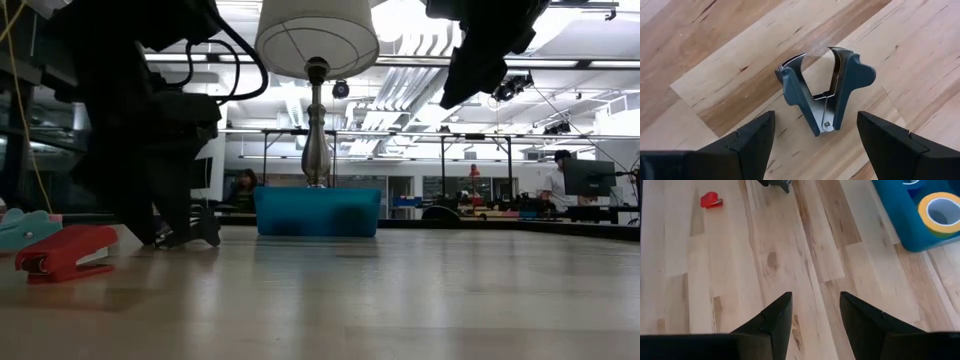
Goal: Pick and place Stapler, Stapler remover, tape
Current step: Put the black staple remover into the right transparent bin
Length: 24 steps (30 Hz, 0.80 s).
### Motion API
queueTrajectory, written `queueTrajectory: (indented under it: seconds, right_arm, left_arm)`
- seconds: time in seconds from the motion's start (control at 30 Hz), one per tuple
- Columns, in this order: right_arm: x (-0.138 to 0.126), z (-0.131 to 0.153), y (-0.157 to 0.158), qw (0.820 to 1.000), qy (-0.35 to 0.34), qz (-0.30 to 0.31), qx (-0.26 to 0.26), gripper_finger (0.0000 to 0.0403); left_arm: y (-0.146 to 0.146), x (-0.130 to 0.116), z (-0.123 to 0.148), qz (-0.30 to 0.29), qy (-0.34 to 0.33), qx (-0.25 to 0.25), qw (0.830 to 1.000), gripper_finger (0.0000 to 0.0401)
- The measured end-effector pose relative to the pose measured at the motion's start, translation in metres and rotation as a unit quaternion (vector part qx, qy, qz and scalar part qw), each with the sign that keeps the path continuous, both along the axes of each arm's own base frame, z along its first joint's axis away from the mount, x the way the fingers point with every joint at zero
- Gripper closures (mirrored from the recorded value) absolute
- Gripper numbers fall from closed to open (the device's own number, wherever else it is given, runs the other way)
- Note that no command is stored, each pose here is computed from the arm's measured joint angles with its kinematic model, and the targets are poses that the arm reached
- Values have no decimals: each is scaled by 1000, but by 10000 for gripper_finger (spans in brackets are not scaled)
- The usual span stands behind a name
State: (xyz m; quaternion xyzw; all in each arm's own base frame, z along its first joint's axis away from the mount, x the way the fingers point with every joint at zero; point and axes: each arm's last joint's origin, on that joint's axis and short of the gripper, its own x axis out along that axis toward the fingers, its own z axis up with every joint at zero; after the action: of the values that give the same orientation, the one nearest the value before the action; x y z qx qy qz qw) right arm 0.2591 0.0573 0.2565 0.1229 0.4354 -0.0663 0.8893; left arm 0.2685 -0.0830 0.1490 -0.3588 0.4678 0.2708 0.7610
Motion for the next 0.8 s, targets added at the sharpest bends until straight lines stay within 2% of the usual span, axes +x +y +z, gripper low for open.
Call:
queueTrajectory:
  seconds: [0.3, 0.8]
  right_arm:
    - [1, 0, -6, 1000, 2, 1, -10, 247]
    - [1, 0, -7, 1000, 2, 5, -17, 247]
  left_arm:
    - [0, 2, -4, 4, 1, 13, 1000, 135]
    - [-1, 6, -11, -24, 7, 19, 999, 245]
